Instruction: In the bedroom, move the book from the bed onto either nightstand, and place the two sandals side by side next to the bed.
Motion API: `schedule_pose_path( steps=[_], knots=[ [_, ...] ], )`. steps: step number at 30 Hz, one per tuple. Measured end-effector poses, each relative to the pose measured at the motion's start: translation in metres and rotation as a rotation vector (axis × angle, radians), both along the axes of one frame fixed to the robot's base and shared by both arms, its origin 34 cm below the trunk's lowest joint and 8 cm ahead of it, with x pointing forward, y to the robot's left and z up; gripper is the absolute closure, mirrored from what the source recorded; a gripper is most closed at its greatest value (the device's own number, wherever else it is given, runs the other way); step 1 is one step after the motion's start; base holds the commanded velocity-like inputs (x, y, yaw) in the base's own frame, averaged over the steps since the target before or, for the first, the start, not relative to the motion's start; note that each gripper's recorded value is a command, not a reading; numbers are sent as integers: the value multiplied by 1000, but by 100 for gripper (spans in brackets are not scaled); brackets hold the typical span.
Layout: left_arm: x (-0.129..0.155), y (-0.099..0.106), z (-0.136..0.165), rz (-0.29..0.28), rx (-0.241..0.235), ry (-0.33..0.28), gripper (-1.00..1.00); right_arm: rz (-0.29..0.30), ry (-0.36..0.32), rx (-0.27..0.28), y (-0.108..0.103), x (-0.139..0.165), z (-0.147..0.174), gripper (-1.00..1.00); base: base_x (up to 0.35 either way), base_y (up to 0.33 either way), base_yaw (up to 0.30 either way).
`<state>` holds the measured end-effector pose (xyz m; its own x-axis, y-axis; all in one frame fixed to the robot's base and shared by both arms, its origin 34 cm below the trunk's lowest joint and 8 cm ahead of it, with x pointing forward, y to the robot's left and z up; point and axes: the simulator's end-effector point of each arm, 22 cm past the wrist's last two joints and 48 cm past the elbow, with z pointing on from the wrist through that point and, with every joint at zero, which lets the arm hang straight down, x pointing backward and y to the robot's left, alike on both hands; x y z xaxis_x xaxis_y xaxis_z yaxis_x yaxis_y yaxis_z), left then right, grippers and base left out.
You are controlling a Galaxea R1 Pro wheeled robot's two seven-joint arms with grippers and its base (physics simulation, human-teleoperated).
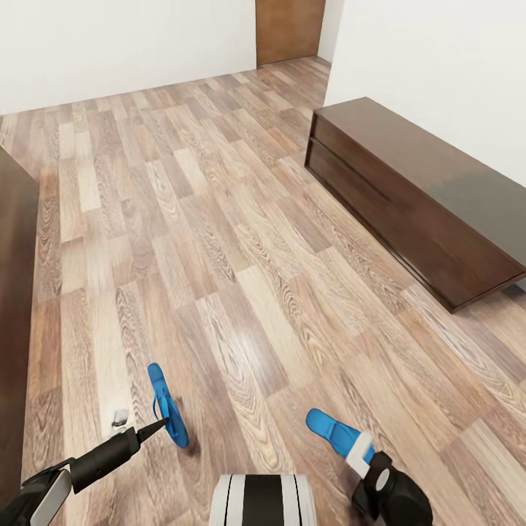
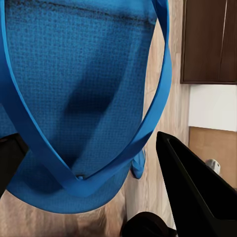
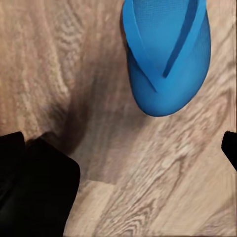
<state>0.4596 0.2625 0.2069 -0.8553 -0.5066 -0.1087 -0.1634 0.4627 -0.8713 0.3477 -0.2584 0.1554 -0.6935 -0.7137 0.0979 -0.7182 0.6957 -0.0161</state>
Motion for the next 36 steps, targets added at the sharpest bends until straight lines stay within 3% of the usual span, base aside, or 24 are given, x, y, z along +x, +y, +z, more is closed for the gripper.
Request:
schedule_pose_path(
  steps=[4, 7, 10, 27, 32, 36],
  knots=[
    [0, 0, 0, 0, -2, 1, 100, -41, -42, -11, -12, 18, 8, -100, 0, 0, 0],
    [0, -1, 0, 1, -2, 1, 100, -118, -81, -47, -41, 33, 15, -100, 0, 0, 0],
    [0, -1, 0, 1, -3, 1, 100, -134, -90, -54, -46, 37, 17, -100, 0, 0, 0],
    [-1, -3, -1, 0, -3, 2, 100, -146, -88, -56, -47, 37, 18, -100, 0, 0, 0],
    [-1, -7, -1, 2, -9, 1, 100, -166, -141, -29, -43, 75, 21, -100, 0, 0, 0],
    [-1, -8, 0, 3, -12, 0, 100, -181, -151, -8, -38, 82, 22, -100, 39, 0, 0]
  ],
)
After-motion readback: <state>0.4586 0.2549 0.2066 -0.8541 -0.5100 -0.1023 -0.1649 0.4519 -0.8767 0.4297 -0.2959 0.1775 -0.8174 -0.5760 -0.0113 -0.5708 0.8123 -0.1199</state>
